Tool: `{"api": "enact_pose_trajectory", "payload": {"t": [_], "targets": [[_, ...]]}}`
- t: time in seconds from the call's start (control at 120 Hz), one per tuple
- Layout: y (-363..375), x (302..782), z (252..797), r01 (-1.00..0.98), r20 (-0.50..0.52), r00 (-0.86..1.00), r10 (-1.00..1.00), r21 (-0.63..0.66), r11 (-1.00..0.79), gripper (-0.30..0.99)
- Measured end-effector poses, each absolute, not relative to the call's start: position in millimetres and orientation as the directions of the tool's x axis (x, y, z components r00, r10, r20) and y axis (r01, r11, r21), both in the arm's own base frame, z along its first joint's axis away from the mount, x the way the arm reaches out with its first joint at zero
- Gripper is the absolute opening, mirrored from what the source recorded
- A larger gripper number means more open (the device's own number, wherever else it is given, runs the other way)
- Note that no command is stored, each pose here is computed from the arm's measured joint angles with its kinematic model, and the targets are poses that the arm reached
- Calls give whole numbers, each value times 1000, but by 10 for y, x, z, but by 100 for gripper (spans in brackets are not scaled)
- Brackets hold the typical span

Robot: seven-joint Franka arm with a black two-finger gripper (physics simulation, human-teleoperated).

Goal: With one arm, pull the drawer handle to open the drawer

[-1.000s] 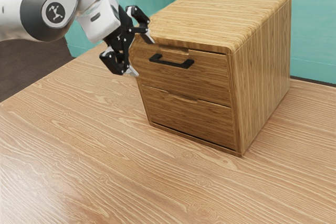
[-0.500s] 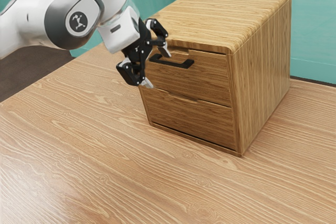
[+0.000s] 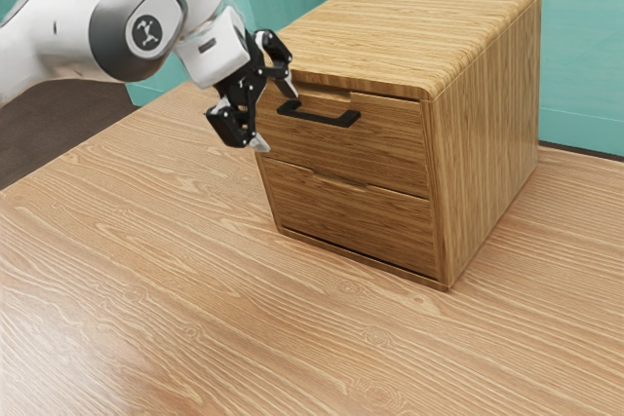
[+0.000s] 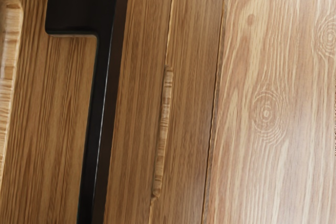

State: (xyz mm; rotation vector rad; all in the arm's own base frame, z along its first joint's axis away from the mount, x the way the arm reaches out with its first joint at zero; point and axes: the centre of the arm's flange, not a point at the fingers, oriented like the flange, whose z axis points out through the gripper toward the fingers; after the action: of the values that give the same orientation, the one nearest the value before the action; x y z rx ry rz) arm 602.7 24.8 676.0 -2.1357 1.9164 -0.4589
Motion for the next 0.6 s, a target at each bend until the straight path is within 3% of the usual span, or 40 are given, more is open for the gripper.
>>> {"api": "enact_pose_trajectory", "payload": {"t": [0.6], "targets": [[72,6136,6627,-928,81,68,-994,-359,-93,68]]}}
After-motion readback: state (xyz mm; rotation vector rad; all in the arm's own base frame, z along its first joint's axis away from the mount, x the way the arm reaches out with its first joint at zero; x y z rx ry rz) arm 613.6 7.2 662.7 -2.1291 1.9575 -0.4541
